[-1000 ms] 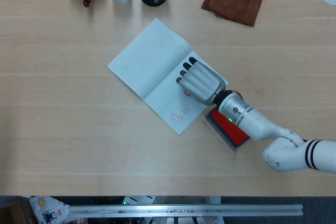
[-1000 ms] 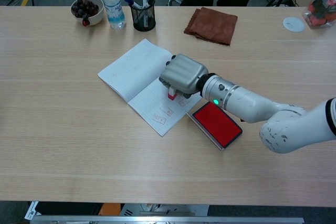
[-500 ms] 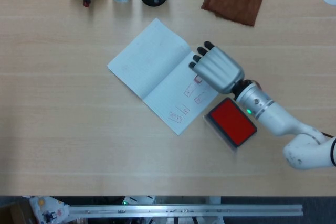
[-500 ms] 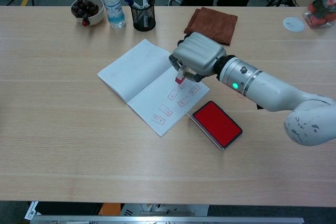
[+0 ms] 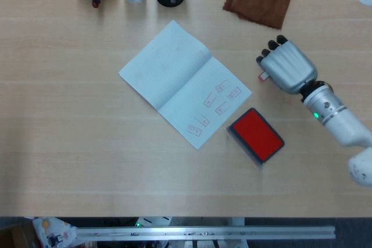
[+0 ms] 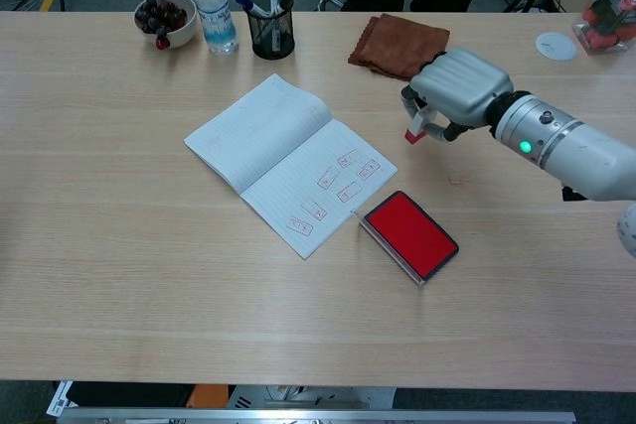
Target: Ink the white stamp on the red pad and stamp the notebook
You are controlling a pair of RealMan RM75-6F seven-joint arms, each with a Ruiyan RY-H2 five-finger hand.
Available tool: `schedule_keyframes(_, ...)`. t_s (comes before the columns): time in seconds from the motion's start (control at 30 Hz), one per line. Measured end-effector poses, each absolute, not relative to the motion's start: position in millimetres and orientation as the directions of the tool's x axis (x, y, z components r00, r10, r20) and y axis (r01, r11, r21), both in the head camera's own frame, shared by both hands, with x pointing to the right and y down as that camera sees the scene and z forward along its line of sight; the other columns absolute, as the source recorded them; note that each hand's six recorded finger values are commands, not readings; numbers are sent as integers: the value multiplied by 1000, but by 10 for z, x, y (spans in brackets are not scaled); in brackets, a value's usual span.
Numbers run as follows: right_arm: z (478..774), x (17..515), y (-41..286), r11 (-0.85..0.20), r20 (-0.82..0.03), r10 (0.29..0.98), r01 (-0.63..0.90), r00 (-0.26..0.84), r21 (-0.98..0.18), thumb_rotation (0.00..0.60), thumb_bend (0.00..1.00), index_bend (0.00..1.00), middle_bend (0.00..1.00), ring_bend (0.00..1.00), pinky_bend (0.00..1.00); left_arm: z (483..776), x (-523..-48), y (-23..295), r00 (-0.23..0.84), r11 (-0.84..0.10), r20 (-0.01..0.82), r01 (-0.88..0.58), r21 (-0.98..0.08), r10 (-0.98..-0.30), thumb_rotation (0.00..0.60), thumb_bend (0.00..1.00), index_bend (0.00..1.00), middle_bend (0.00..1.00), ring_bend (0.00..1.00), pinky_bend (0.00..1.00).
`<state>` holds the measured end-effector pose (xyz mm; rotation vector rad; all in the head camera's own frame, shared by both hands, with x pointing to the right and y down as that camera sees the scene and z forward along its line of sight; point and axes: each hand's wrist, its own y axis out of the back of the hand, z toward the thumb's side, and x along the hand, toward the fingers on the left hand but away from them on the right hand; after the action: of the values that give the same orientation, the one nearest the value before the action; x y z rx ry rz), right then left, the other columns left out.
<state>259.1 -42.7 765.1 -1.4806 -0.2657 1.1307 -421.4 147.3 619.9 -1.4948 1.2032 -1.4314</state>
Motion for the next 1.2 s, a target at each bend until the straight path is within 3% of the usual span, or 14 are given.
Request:
schedule_keyframes(0.5,7921,2690,-300,-302,-532,694,-476,484,-826,600,381,752,508,325,288,6223,-4199,1494,-55,-304,314,-141,-942,-948,600,276,190,155,218,134)
schedule_keyframes(1.2,8002,2695,-278,-329,-550,690,-472,470,-818,600,357,565,436,282,276,6240,-4211,1490,-56,-309,319,-140,-941,-946,600,276,190,155,218,134)
